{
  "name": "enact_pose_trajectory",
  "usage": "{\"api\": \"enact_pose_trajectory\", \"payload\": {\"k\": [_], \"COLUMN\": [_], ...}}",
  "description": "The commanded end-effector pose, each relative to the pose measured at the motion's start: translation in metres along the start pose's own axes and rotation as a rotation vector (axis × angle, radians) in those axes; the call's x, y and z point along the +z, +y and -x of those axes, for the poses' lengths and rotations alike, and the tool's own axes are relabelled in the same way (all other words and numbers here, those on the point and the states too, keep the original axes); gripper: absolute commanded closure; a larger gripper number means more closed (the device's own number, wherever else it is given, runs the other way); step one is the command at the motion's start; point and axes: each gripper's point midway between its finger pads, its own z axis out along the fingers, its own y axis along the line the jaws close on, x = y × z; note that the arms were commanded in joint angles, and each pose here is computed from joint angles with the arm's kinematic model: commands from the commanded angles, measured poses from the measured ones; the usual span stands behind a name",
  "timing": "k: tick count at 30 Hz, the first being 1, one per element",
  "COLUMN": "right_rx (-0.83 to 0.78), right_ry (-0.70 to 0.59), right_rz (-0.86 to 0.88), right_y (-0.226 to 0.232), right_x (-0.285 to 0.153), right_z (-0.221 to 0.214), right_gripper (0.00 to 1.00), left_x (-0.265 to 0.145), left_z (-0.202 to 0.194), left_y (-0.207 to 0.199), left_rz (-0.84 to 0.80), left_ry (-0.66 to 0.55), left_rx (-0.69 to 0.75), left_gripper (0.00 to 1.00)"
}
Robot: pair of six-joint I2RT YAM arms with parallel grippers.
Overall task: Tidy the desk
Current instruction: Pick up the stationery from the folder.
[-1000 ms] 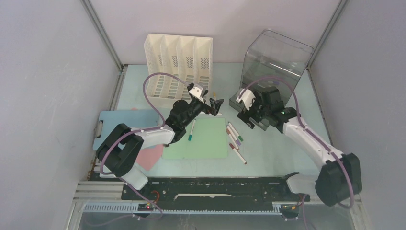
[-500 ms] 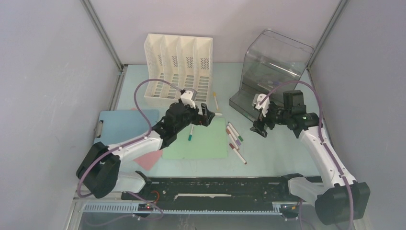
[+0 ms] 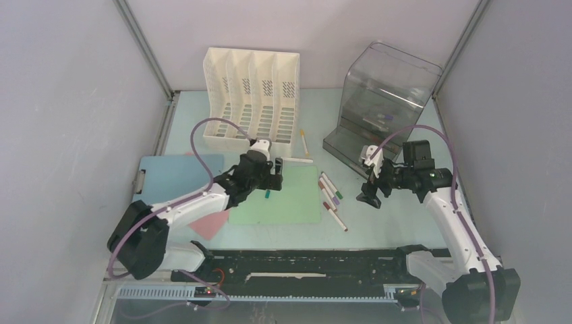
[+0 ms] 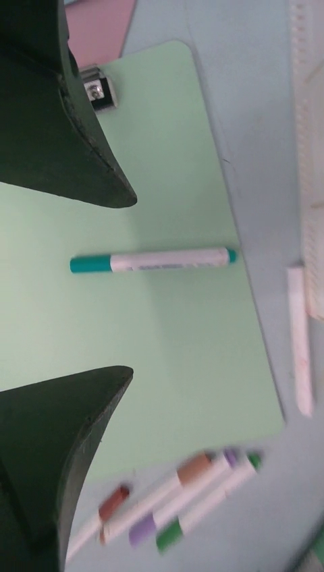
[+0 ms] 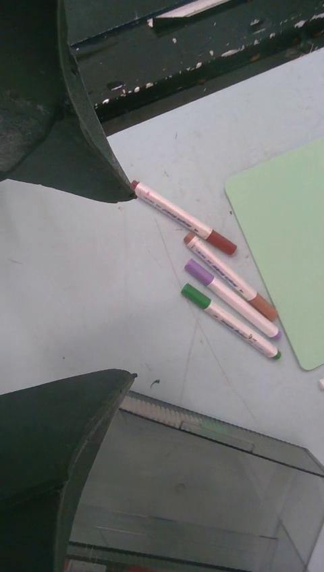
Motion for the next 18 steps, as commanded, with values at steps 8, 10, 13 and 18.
{"api": "enact_pose_trajectory", "payload": {"k": [8,10,13,18], "right_rx": [0.007,0.002,0.002,0.011], "right_ry": [-0.004,-0.011,-0.003,0.014], "right_rz": [-0.060,-0.067,-0.069,-0.057], "right_y": [-0.014,-0.015,-0.016,-0.015], "right_x": [-0.012,-0.013,-0.012,-0.010], "right_z": [-0.008,-0.009,-0.013,-0.018], "right_gripper": [0.00,0.00,0.00,0.00], "left_x": [0.040,0.042,0.045,0.053], "left_z": [-0.033,-0.033,-0.034,-0.043], "left_y": [0.023,0.023,0.021,0.017], "left_rz": [0.189,0.194,0.184,0.168], "left_ry": [0.229,0.234,0.245,0.295], "left_rx": [0.078,0.079,0.085,0.094], "left_gripper": [0.31,0.34,0.36,0.53]}}
